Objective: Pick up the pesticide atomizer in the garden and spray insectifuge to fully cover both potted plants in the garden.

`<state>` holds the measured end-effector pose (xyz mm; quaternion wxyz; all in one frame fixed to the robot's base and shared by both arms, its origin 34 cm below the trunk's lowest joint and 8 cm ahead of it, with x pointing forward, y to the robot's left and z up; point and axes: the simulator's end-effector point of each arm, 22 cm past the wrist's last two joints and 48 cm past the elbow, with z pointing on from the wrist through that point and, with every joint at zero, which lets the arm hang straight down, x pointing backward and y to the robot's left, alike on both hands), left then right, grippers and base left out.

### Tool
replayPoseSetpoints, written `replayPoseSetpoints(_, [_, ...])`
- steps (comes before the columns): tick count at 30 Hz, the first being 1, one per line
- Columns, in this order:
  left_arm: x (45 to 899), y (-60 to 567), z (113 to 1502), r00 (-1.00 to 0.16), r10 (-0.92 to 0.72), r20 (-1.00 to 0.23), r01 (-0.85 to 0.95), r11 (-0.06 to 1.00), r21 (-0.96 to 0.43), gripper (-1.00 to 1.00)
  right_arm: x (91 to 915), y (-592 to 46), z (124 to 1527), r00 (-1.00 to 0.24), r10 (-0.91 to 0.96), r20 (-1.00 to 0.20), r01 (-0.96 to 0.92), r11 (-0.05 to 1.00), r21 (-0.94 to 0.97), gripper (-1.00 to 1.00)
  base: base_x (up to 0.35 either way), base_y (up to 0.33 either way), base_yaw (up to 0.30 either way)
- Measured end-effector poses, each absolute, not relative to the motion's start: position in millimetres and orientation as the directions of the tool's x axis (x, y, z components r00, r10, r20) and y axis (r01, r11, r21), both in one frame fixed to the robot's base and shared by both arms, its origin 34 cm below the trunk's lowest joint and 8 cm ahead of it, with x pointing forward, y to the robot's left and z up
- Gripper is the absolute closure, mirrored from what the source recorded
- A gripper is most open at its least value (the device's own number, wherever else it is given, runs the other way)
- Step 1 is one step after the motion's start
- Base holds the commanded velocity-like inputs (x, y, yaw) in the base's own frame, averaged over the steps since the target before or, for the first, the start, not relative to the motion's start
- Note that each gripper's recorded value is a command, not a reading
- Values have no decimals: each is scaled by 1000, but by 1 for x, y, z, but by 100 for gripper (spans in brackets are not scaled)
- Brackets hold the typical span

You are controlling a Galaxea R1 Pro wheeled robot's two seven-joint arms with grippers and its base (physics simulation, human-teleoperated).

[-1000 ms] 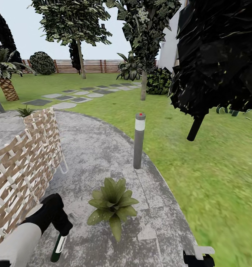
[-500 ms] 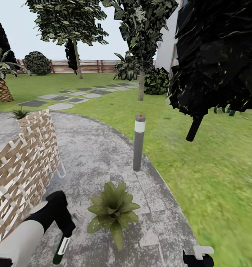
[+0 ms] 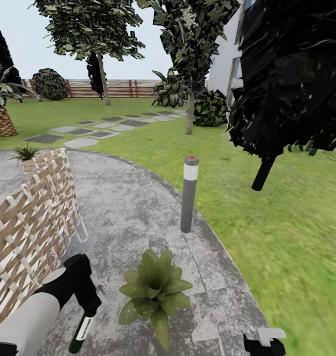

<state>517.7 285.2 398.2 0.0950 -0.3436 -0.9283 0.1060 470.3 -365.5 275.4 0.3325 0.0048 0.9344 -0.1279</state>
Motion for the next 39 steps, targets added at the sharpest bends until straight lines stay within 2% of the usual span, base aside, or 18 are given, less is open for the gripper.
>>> replayPoseSetpoints(12, [487, 311, 382, -722, 668, 180, 623, 741, -250, 100, 470, -366, 275, -780, -77, -622, 93, 967, -236, -100, 2, 1, 0])
replayPoseSetpoints(16, [505, 298, 394, -731, 667, 145, 625, 739, -254, 100, 470, -365, 275, -779, -77, -622, 93, 967, -236, -100, 0, 0, 0])
replayPoseSetpoints(19, [557, 284, 435, -738, 672, 58, 642, 726, -247, 100, 470, -365, 275, -779, -77, -622, 93, 967, -236, -100, 0, 0, 0])
replayPoseSetpoints(22, [570, 284, 447, -737, 674, 42, 647, 723, -243, 100, 470, -365, 275, -779, -77, -622, 93, 967, -236, -100, 0, 0, 0])
replayPoseSetpoints(28, [551, 282, 434, -641, 756, 135, 726, 654, -214, 100, 470, -366, 275, -779, -77, -622, 93, 967, -236, -100, 0, 0, 0])
replayPoseSetpoints(33, [548, 265, 432, -603, 786, 139, 754, 618, -224, 100, 470, -365, 275, -779, -76, -622, 94, 967, -236, -100, 0, 0, 0])
replayPoseSetpoints(39, [527, 325, 424, -626, 753, 200, 721, 658, -217, 100, 470, -365, 275, -779, -76, -622, 94, 967, -236, -100, 0, 0, 0])
